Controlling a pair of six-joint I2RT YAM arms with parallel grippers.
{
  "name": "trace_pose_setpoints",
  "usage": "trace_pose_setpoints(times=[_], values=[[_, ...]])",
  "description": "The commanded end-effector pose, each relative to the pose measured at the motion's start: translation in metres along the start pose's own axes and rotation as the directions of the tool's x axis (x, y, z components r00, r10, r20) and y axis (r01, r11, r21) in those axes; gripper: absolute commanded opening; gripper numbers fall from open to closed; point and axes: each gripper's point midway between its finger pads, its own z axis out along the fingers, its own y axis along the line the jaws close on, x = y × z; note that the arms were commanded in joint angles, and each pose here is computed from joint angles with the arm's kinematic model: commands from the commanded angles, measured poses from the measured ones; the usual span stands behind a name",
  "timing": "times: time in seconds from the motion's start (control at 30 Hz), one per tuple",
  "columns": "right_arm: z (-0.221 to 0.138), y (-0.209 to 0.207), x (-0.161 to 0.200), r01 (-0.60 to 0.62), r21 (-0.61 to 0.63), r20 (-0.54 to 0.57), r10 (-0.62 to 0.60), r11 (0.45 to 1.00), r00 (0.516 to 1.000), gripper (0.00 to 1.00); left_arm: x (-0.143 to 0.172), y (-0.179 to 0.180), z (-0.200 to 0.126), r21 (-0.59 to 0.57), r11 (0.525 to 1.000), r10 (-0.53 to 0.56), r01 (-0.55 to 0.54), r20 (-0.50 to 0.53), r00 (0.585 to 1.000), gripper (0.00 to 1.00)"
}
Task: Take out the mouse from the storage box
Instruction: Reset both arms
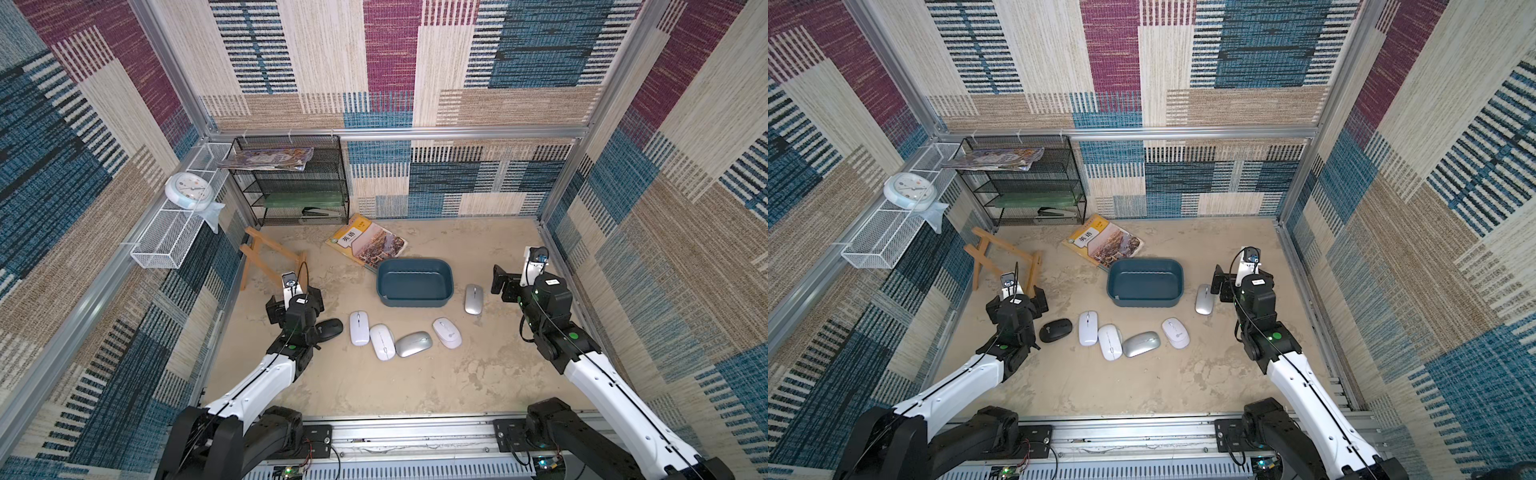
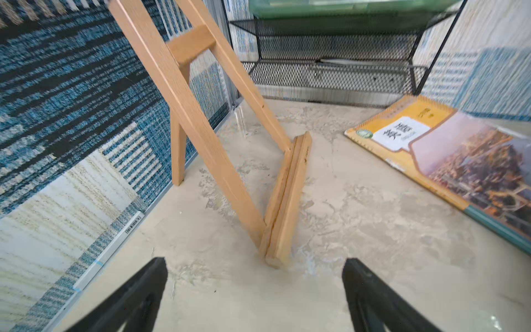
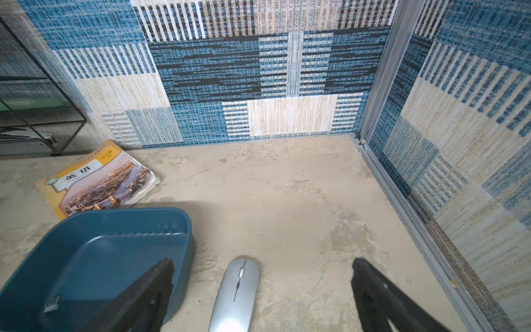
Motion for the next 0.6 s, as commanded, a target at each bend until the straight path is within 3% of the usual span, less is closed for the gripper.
trace_pose_setpoints(times=[0.0,0.2,0.33,0.4,0.5,0.57], values=[[0.007,-0.011,0.002,0.017,0.077,0.02,-0.019,0.997,1.0,0.99,-0.002,-0.013,0.01,0.068,0.997,0.035,-0.037,0.028,0.999,0.99],[0.017,-0.02,0.021,0.007,0.128,0.062,-0.015,0.992,0.998,0.99,0.016,-0.023,0.027,0.168,0.985,0.031,-0.039,0.045,0.998,0.99],[0.02,-0.032,0.028,0.031,0.199,0.111,-0.054,0.98,0.992,0.99,0.024,-0.046,0.033,0.311,0.948,0.063,-0.075,0.049,0.997,0.99],[0.022,-0.035,0.031,0.044,0.21,0.136,-0.074,0.977,0.988,0.99,0.028,-0.045,0.042,0.311,0.949,0.046,-0.059,0.047,0.998,0.99],[0.029,-0.035,0.038,0.052,0.195,0.147,-0.081,0.979,0.986,0.99,0.039,-0.039,0.054,0.34,0.94,-0.015,0.011,0.009,1.0,0.99],[0.031,-0.037,0.045,0.077,0.198,0.162,-0.11,0.977,0.981,0.99,0.04,-0.044,0.056,0.363,0.932,0.011,0.005,-0.041,0.999,0.99]])
